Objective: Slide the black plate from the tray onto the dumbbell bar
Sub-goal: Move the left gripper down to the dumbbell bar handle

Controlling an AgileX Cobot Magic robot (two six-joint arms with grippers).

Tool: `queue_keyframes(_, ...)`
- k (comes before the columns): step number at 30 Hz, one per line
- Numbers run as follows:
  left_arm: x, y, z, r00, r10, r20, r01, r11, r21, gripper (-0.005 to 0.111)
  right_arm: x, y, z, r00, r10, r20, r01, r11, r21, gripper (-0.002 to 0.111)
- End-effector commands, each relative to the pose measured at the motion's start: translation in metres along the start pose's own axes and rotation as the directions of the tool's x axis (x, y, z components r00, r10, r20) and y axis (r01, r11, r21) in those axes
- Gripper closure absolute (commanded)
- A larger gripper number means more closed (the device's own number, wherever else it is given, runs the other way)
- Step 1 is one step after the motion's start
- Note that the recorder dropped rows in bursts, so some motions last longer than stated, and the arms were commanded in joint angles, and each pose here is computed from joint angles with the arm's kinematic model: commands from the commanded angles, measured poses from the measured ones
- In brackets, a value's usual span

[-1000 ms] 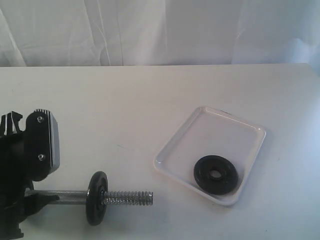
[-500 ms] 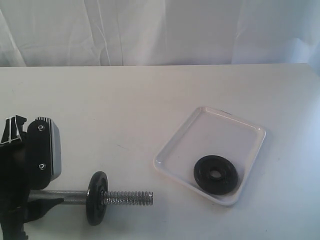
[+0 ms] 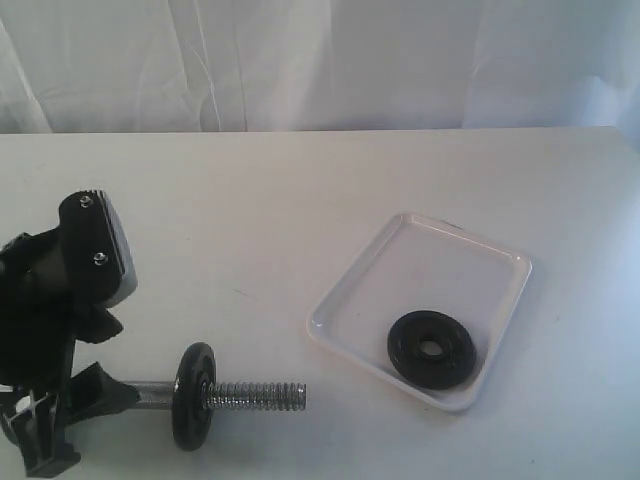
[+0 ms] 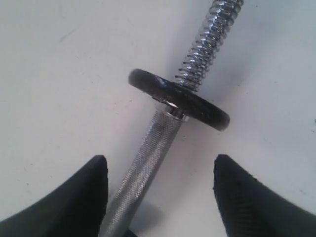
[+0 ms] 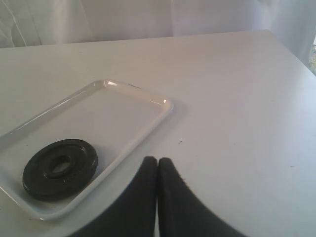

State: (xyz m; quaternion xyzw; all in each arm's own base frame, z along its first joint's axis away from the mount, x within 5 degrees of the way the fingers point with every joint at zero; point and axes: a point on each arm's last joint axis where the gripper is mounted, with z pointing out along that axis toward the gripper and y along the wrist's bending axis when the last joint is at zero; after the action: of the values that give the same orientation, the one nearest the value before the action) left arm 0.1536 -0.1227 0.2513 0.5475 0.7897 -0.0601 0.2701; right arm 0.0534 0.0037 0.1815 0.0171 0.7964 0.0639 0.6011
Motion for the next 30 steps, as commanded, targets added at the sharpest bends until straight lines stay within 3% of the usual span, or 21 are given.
queue_keyframes(1, -0.002, -0.001, 0.011, 0.991, -0.007, -0.131, 0.022, 0.993, 0.114, 0.042, -0.001, 0.000, 0.000, 1.000, -0.008, 0.020, 0.008, 1.000, -0.005, 0.108)
queue_keyframes(7, 0.002, 0.008, 0.027, 0.954, 0.226, -0.199, -0.206, 0.972, 0.113, 0.042, -0.001, 0.000, 0.000, 1.000, -0.008, 0.020, 0.008, 1.000, -0.005, 0.108)
queue_keyframes(12, 0.009, 0.006, 0.045, 0.934, 0.309, -0.178, -0.293, 0.950, 0.110, 0.042, -0.001, 0.000, 0.000, 1.000, -0.008, 0.020, 0.008, 1.000, -0.005, 0.108)
queue_keyframes(17, 0.017, 0.003, 0.054, 0.885, 0.441, -0.150, -0.428, 0.897, 0.109, 0.031, -0.001, 0.000, 0.000, 1.000, -0.008, 0.020, 0.008, 1.000, -0.005, 0.108)
queue_keyframes(22, 0.012, 0.007, 0.055, 0.878, 0.466, -0.112, -0.464, 0.885, 0.045, 0.031, -0.001, 0.000, 0.000, 1.000, -0.008, 0.020, 0.008, 1.000, -0.005, 0.108)
queue_keyframes(30, 0.013, 0.006, 0.056, 0.881, 0.459, -0.119, -0.455, 0.889, 0.056, 0.031, -0.001, 0.000, 0.000, 1.000, -0.008, 0.020, 0.008, 1.000, -0.005, 0.108)
